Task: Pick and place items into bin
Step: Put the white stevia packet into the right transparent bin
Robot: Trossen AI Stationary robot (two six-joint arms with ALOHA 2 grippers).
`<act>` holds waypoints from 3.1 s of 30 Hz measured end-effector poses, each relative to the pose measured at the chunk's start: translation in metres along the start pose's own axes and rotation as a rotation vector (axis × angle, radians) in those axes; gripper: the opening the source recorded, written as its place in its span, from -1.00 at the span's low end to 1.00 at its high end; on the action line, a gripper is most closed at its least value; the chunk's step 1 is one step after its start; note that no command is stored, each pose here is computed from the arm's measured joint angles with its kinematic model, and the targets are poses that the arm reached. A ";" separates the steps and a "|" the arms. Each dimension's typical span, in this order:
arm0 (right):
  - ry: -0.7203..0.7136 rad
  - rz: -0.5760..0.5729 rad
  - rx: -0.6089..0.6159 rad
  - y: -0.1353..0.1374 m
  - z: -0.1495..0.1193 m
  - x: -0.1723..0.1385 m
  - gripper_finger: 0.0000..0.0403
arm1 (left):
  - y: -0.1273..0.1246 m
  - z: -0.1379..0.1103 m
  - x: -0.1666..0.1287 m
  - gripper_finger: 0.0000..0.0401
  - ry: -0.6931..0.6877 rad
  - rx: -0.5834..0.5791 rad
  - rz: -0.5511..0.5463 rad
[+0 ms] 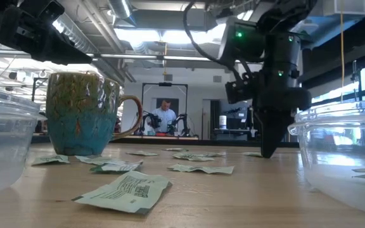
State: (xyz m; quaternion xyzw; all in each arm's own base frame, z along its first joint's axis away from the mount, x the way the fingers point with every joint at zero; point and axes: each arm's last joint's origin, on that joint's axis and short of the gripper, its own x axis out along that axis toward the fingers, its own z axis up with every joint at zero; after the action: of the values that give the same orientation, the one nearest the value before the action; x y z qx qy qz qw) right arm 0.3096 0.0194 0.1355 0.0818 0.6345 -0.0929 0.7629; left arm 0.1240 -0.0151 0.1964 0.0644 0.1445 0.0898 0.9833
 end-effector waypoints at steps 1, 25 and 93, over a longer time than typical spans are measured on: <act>0.001 -0.002 0.000 -0.001 -0.002 0.001 -0.51 | 0.000 0.000 0.000 -0.97 0.000 0.000 0.000; 0.010 -0.016 0.023 -0.003 -0.009 0.006 -0.98 | 0.000 0.000 0.000 -0.97 0.000 0.000 0.000; -0.086 0.256 -0.053 0.188 -0.079 -0.069 -0.93 | 0.000 0.000 0.000 -0.96 0.000 0.000 0.000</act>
State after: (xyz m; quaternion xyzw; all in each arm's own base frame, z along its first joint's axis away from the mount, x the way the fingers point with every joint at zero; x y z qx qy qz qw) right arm 0.2687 0.2236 0.1901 0.1378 0.5879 0.0184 0.7969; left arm 0.1240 -0.0151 0.1964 0.0643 0.1445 0.0898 0.9833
